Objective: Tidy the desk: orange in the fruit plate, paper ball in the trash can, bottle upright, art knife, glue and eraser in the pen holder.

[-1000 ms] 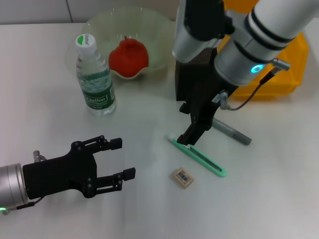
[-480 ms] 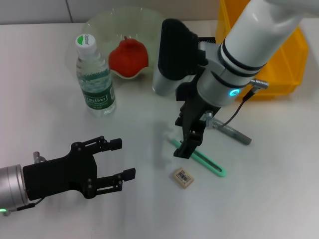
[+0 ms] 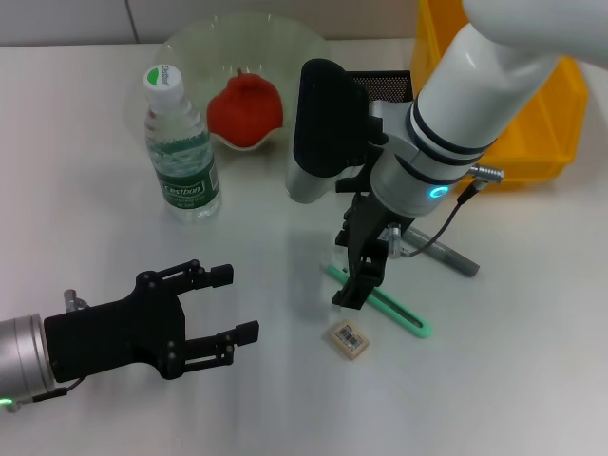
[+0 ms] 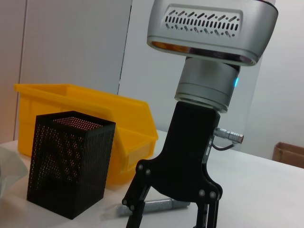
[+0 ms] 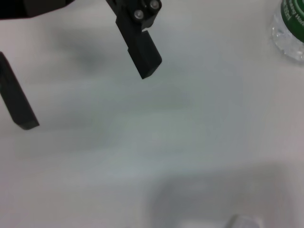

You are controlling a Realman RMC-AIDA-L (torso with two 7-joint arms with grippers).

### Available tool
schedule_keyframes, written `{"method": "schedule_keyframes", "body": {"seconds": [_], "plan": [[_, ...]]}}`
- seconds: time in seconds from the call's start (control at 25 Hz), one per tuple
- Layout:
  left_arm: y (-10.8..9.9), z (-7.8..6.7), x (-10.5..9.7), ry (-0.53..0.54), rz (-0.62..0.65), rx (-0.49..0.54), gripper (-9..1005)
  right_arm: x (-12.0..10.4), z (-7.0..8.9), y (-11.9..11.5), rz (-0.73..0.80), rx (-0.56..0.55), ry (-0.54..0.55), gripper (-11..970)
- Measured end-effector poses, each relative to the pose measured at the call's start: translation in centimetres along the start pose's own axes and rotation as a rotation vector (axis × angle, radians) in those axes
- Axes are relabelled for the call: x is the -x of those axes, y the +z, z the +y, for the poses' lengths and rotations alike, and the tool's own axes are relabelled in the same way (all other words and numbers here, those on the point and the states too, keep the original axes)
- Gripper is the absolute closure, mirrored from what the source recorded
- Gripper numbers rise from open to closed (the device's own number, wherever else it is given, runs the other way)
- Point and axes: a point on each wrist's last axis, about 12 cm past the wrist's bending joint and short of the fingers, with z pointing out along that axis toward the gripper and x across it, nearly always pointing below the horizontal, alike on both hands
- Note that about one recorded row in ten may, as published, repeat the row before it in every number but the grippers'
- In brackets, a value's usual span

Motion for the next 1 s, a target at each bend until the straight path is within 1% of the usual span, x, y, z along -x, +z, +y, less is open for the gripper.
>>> {"method": "schedule_keyframes", "body": {"seconds": [1.0], "plan": [[0.14, -0.04, 0.07, 0.002, -0.005, -0.004, 211, -0.35, 0.24, 0.48, 0.024, 0.006, -0.007, 142]]}}
